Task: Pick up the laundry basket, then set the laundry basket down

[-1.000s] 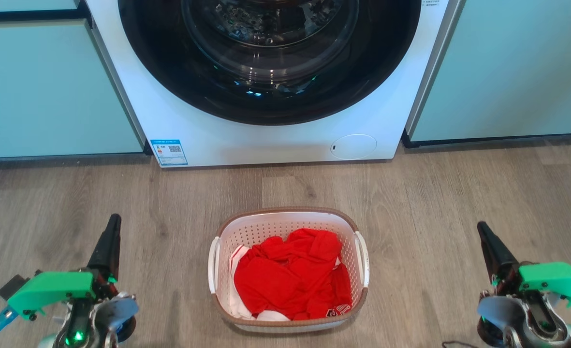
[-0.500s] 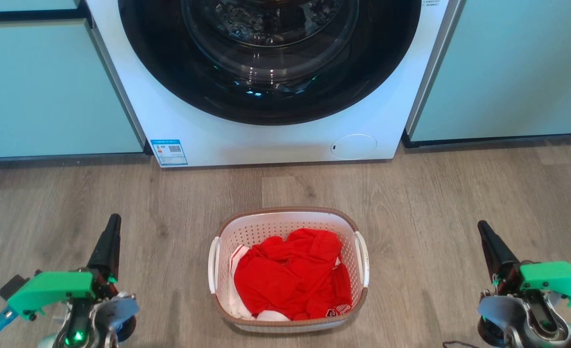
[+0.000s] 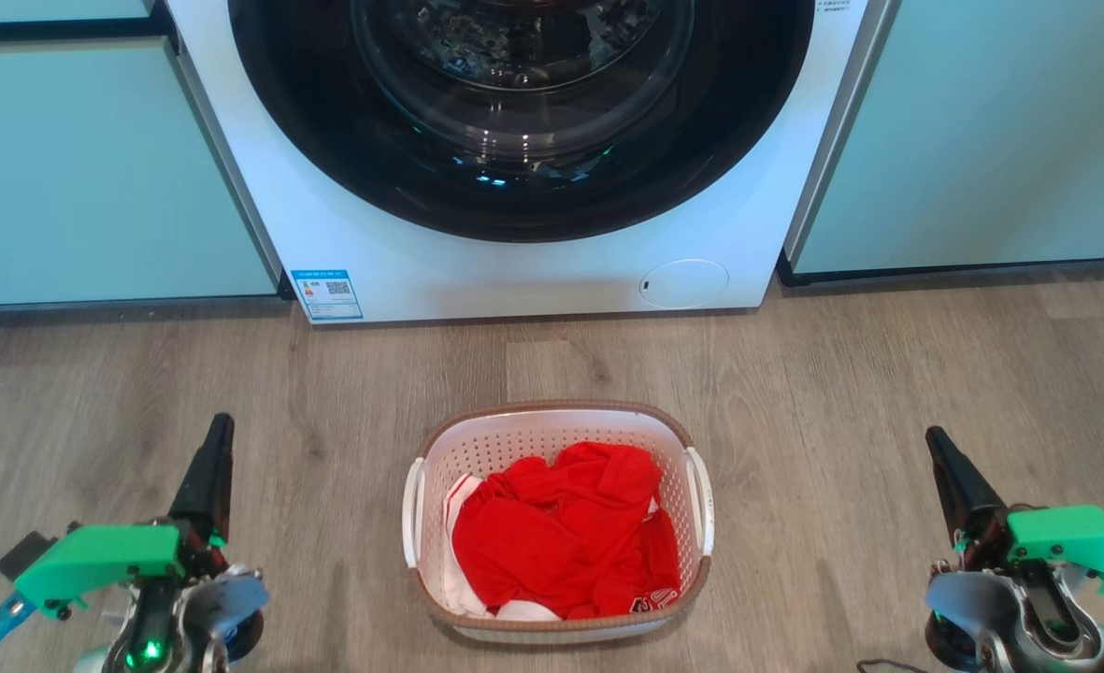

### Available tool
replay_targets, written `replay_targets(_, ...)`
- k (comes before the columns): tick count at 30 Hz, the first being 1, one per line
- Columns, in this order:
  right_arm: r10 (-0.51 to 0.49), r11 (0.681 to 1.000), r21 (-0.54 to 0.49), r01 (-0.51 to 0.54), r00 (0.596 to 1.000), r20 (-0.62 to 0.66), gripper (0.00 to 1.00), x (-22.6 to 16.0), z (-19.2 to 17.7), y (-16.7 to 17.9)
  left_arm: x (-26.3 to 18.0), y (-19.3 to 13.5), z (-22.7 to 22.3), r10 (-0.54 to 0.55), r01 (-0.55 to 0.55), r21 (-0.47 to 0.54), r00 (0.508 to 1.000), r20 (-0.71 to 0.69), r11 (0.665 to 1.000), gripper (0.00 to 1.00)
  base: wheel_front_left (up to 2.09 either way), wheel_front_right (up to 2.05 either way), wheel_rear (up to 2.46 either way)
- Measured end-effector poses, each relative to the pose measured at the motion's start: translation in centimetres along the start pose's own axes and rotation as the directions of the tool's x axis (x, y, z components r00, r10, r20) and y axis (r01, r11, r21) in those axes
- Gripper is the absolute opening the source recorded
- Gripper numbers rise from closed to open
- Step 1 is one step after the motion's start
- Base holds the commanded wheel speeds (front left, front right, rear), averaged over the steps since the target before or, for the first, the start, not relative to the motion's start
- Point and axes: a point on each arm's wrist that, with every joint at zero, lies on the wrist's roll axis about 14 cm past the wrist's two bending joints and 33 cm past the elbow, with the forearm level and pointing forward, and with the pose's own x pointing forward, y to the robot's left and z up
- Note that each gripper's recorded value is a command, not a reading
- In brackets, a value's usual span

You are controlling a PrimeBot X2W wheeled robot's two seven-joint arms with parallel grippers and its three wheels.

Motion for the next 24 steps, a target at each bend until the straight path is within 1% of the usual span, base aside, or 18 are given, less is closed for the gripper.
replay_targets(24,0.001,1.0,0.002,-0.001,1.0,0.007,0.0,-0.02,0.25,0.02,0.0,0.0,-0.06,0.0,0.0,-0.002,1.0,-0.004,1.0,0.0,0.0,0.0,0.0)
